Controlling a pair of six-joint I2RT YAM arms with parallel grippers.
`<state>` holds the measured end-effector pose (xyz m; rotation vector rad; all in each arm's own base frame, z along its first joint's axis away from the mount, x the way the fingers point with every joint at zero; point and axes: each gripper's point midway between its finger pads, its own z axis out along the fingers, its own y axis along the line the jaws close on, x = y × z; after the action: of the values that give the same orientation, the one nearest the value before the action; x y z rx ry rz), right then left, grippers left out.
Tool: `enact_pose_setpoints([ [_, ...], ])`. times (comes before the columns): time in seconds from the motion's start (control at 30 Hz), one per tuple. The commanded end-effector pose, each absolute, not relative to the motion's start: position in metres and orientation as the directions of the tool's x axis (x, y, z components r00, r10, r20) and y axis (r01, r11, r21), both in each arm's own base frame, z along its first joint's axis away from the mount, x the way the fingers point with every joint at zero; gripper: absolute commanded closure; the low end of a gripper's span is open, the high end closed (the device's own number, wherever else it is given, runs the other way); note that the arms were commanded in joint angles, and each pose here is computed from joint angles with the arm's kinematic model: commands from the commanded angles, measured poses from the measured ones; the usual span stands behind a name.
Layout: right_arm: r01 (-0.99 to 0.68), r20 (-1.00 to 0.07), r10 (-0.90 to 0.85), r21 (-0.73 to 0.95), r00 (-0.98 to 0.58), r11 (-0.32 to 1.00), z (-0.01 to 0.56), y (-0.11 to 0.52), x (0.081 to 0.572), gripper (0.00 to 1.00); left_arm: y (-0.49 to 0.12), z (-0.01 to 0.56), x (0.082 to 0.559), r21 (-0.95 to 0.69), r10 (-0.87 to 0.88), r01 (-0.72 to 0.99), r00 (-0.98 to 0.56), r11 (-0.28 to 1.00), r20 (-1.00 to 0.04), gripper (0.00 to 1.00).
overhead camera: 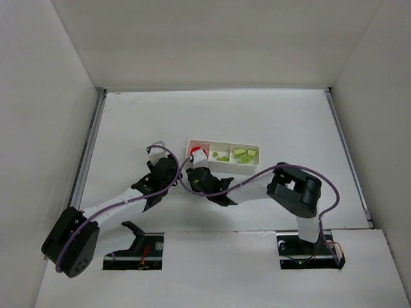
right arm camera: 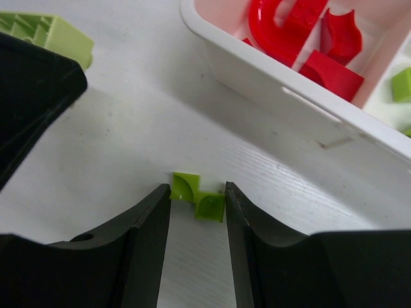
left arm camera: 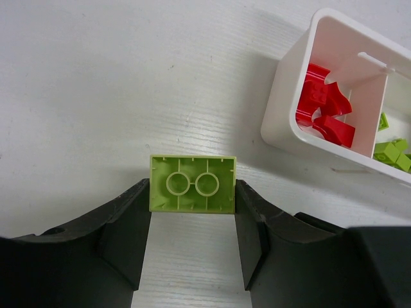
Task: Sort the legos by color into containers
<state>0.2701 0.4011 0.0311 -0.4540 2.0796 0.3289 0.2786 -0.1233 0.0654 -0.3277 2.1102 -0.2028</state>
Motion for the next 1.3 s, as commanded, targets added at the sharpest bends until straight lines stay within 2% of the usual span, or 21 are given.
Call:
enact_pose_setpoints([
  [0.0,-0.429,-0.886,-0.129,0.085,-0.445,0.899,0.064,0.400,0.270,0.56,-0.123,0.071,0.283,-0.285,-0.321,-0.150,-0.484,0.947,-0.814,0.71],
  [0.4,-0.423,-0.912,-0.044,0.147,-0.409,0.894,0.118,0.381,0.269,0.55,-0.129,0.079,0.283,-0.296,-0.320,-0.129,-0.477,0.947,-0.818,0.71],
  [0.6,-0.323,-0.920,0.033,0.170,-0.390,0.931,0.137,0.342,0.311,0.55,-0.144,0.107,0.271,-0.345,-0.337,-0.069,-0.459,0.936,-0.822,0.71],
  [0.93,-0.208,-0.914,0.057,0.152,-0.402,0.966,0.119,0.313,0.354,0.55,-0.163,0.148,0.264,-0.384,-0.348,0.005,-0.411,0.923,-0.843,0.71],
  [1.0,-0.204,-0.910,0.064,0.160,-0.408,0.966,0.117,0.314,0.357,0.52,-0.168,0.153,0.264,-0.387,-0.347,0.018,-0.408,0.922,-0.845,0.71],
  [1.13,-0.188,-0.910,0.062,0.151,-0.410,0.971,0.116,0.311,0.358,0.39,-0.180,0.161,0.264,-0.401,-0.350,0.045,-0.407,0.915,-0.844,0.71],
  [1.27,-0.173,-0.915,0.095,0.175,-0.392,0.969,0.130,0.302,0.356,0.36,-0.198,0.173,0.266,-0.413,-0.348,0.080,-0.408,0.907,-0.844,0.71],
])
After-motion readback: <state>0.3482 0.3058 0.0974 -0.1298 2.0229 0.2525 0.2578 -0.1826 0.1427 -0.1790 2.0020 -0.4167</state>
